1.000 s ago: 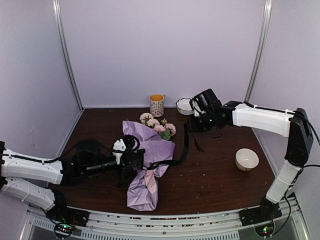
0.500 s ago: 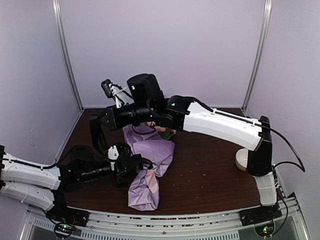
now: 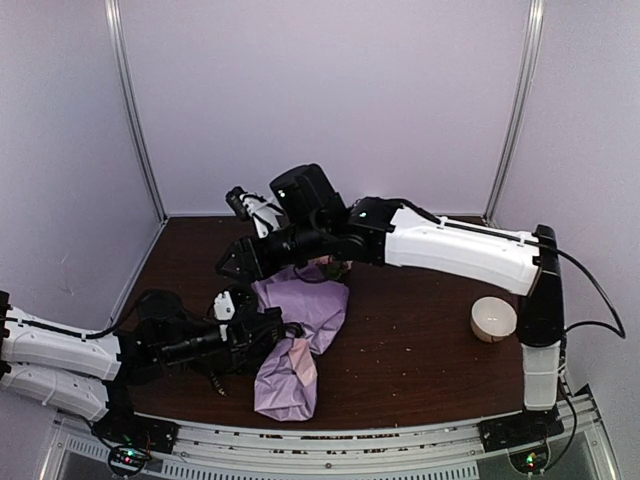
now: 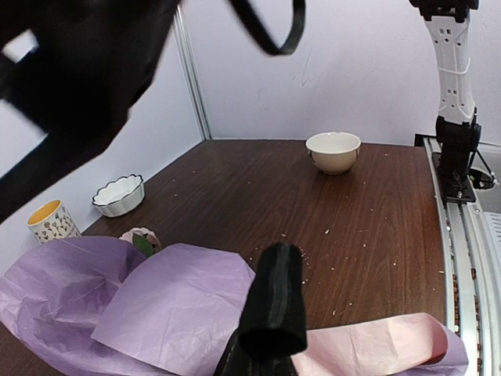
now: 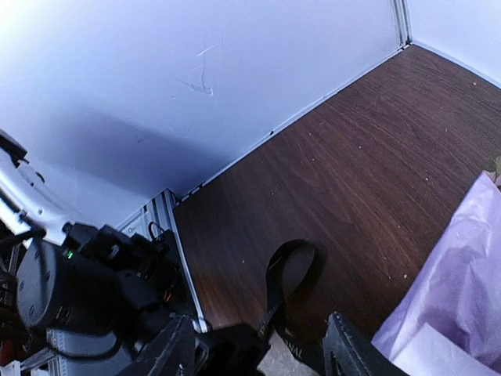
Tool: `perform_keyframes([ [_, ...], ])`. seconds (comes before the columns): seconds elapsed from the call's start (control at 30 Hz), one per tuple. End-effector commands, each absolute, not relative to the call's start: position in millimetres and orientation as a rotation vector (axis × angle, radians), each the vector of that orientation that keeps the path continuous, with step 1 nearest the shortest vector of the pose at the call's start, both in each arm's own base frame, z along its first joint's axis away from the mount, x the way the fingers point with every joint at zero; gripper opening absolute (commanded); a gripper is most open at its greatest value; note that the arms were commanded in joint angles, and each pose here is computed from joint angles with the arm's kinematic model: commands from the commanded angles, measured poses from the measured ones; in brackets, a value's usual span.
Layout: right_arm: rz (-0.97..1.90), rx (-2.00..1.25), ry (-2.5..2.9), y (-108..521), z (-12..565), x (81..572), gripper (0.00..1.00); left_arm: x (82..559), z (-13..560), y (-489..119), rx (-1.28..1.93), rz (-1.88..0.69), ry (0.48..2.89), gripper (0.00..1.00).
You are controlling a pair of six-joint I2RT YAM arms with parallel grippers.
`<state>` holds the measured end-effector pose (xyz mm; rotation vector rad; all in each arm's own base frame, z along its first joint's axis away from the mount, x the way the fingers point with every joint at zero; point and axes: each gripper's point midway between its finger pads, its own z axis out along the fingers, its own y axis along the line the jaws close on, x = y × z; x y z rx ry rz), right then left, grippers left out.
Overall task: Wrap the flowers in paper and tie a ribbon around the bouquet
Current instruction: Place the right side of the half-tied ribbon on the folded bouquet.
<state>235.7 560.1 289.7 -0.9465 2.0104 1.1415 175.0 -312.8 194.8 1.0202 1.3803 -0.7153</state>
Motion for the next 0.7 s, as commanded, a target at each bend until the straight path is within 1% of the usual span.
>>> perform_keyframes([
  [0.0, 1.090, -0.952, 1.895, 508, 338, 225, 0.57, 177, 221, -314, 0.969, -0.740, 1.298, 0.00],
  [0.17, 1.102, -1.112, 1.770, 466, 319, 186, 0.56, 178, 219, -316, 0.972, -0.734, 1.307, 0.00],
  [0.3, 1.065, -1.213, 1.658, 449, 294, 171, 0.56, 175, 219, -317, 0.985, -0.747, 1.299, 0.00],
  [0.4, 1.026, -1.272, 1.562, 451, 287, 169, 0.56, 176, 219, -317, 0.987, -0.739, 1.300, 0.00],
  [0.53, 0.923, -1.452, 1.494, 468, 260, 164, 0.55, 176, 216, -318, 1.000, -0.734, 1.303, 0.00],
  [0.67, 0.891, -1.488, 1.494, 480, 248, 169, 0.55, 177, 209, -322, 1.024, -0.732, 1.318, 0.00],
])
